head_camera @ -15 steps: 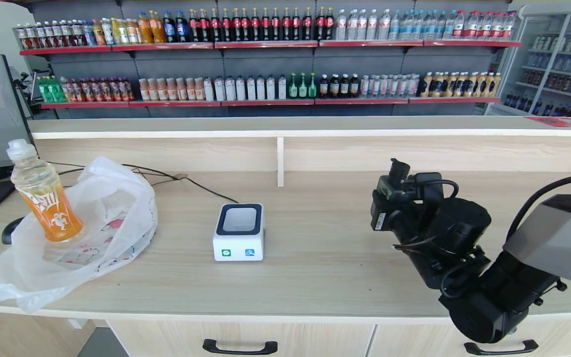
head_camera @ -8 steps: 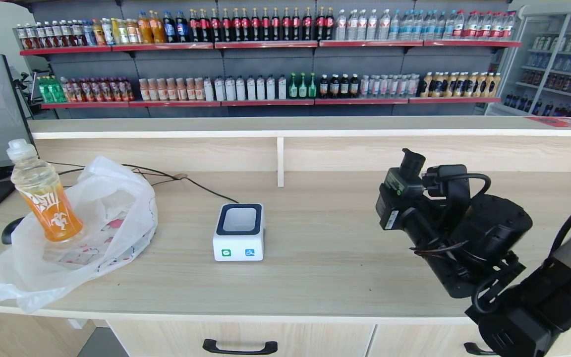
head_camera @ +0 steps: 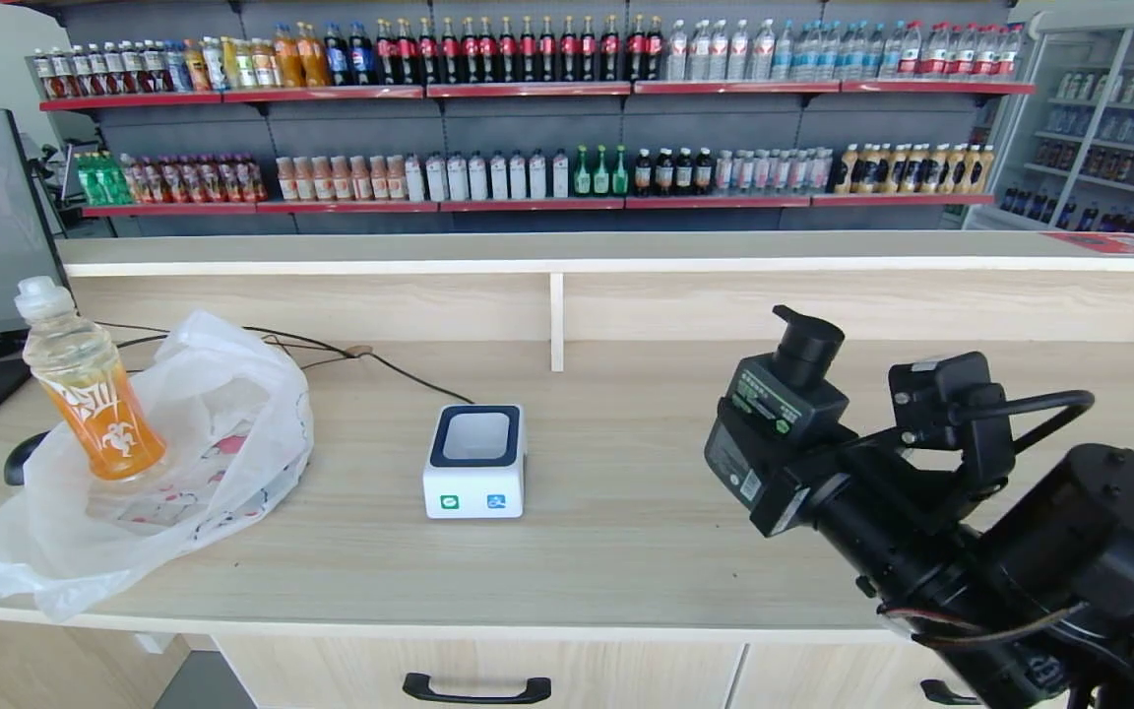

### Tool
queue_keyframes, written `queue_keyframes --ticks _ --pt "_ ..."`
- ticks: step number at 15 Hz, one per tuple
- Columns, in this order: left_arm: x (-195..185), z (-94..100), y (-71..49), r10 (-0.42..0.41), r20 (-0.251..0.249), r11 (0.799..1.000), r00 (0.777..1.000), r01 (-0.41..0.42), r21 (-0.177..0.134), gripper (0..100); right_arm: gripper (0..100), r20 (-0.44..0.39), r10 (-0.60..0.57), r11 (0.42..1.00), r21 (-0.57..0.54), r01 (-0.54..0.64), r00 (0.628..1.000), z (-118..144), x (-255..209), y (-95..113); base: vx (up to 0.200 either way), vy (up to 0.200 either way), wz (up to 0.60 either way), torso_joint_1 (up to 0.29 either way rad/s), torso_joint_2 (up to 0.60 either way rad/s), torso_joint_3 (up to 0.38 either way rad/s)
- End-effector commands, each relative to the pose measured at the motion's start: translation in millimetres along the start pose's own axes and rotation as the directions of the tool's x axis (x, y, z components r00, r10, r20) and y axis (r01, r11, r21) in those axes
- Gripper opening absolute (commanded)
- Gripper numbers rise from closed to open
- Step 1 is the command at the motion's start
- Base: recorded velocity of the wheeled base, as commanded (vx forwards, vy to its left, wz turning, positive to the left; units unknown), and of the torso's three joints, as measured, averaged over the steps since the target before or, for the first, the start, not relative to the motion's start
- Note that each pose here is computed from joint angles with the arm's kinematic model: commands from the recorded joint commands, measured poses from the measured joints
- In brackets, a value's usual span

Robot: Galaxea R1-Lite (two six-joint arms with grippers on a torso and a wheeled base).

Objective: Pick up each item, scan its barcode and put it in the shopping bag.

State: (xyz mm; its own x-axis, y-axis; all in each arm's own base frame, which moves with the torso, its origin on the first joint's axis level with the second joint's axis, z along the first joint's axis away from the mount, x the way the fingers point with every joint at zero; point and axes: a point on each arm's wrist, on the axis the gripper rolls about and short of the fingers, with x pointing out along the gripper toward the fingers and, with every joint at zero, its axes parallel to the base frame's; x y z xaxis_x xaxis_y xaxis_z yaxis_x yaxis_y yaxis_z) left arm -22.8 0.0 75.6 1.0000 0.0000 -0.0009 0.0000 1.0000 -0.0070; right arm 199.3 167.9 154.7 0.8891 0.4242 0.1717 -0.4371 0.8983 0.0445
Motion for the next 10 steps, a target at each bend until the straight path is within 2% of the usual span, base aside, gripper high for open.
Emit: queue_keyframes --ticks 1,3,5,7,8,10 --pt "0.0 -0.3 0.0 0.000 -0.001 1.000 1.000 0.000 -0.001 0 0 0.033 0.137 0.990 0.028 -0.138 0.990 11.4 -11.6 7.6 0.000 0.000 0.00 0.000 0.00 0.000" --pt "0.0 -0.3 0.0 0.000 -0.001 1.000 1.000 0.000 -0.001 0 0 0.042 0.246 0.963 0.104 -0.249 0.968 12.6 -10.2 11.4 0.000 0.000 0.00 0.000 0.00 0.000" --pt "0.0 -0.3 0.0 0.000 -0.001 1.000 1.000 0.000 -0.001 0 0 0.073 0.379 0.902 0.192 -0.386 0.922 18.9 -9.2 15.3 0.000 0.000 0.00 0.000 0.00 0.000" --pt "-0.1 0.2 0.0 0.000 0.001 1.000 1.000 0.000 -0.001 0 0 0.105 0.446 0.857 0.235 -0.458 0.889 25.8 -8.2 20.8 0.000 0.000 0.00 0.000 0.00 0.000" --pt "0.0 -0.3 0.0 0.000 -0.001 1.000 1.000 0.000 -0.001 0 0 0.110 0.455 0.849 0.245 -0.468 0.884 26.9 -8.3 22.1 0.000 0.000 0.00 0.000 0.00 0.000" --pt "0.0 -0.3 0.0 0.000 -0.001 1.000 1.000 0.000 -0.001 0 0 0.136 0.500 0.796 0.318 -0.516 0.855 33.8 -15.1 32.8 0.000 0.000 0.00 0.000 0.00 0.000"
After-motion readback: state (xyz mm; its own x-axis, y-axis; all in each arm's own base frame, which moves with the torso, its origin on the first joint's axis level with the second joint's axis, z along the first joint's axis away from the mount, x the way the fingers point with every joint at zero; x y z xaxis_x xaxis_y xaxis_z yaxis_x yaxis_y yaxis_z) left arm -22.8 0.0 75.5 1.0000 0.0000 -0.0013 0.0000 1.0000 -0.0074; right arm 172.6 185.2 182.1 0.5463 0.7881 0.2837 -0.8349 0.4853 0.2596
